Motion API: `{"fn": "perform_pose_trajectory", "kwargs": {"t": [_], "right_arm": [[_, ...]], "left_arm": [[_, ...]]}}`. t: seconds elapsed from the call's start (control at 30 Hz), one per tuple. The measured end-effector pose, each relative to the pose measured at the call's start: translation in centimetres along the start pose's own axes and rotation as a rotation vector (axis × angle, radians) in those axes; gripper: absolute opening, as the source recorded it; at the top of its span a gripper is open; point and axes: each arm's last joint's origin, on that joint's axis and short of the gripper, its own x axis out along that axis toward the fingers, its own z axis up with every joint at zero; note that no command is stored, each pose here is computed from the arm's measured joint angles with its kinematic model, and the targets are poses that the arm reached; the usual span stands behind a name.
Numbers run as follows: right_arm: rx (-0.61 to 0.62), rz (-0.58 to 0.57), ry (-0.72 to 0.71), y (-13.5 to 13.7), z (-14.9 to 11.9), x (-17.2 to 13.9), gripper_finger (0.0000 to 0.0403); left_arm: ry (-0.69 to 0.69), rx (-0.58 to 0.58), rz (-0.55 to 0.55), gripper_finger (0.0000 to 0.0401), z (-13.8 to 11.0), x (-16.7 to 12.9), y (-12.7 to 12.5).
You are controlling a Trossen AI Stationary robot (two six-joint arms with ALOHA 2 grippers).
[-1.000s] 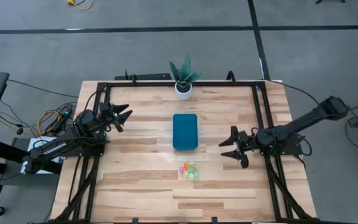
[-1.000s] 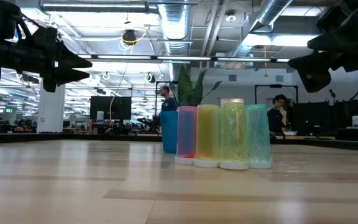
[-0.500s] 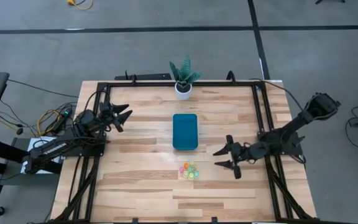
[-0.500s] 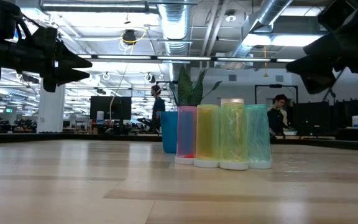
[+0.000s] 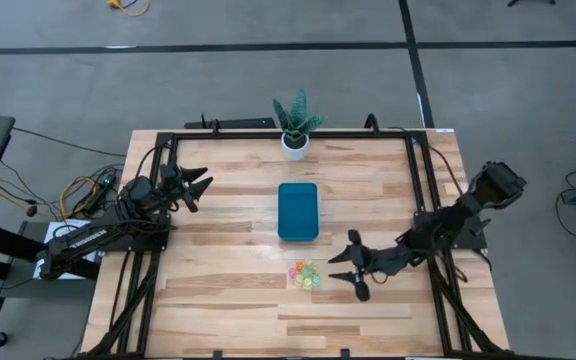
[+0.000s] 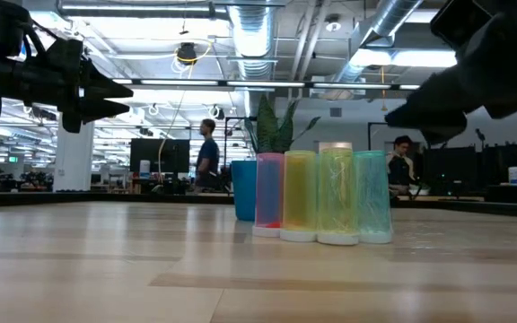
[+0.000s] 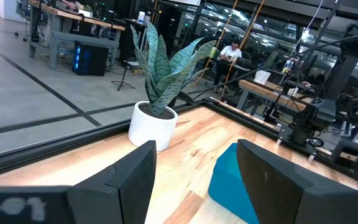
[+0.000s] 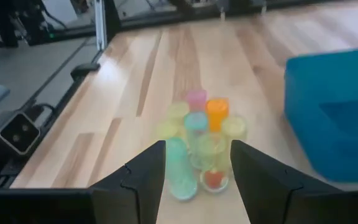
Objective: Pick and place pill bottles into a basket
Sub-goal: Put the blue pill bottle into the blue container
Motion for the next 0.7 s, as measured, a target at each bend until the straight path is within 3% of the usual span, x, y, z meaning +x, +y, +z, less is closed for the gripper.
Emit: {"fn": "perform_pose_trajectory", "kwargs": {"t": [0.37, 0.7], "right_arm": [[0.045, 0.019, 0.070, 2.2, -1.3, 2.0, 0.0160], [0.103, -0.031, 0.142, 2.1, -3.3, 3.7, 0.0147]], "left_arm": [[0.000, 0.000, 0.000, 0.0213, 0.0, 0.0, 0.0], [0.000, 0.000, -0.001, 0.0213, 0.0, 0.0, 0.0]]}}
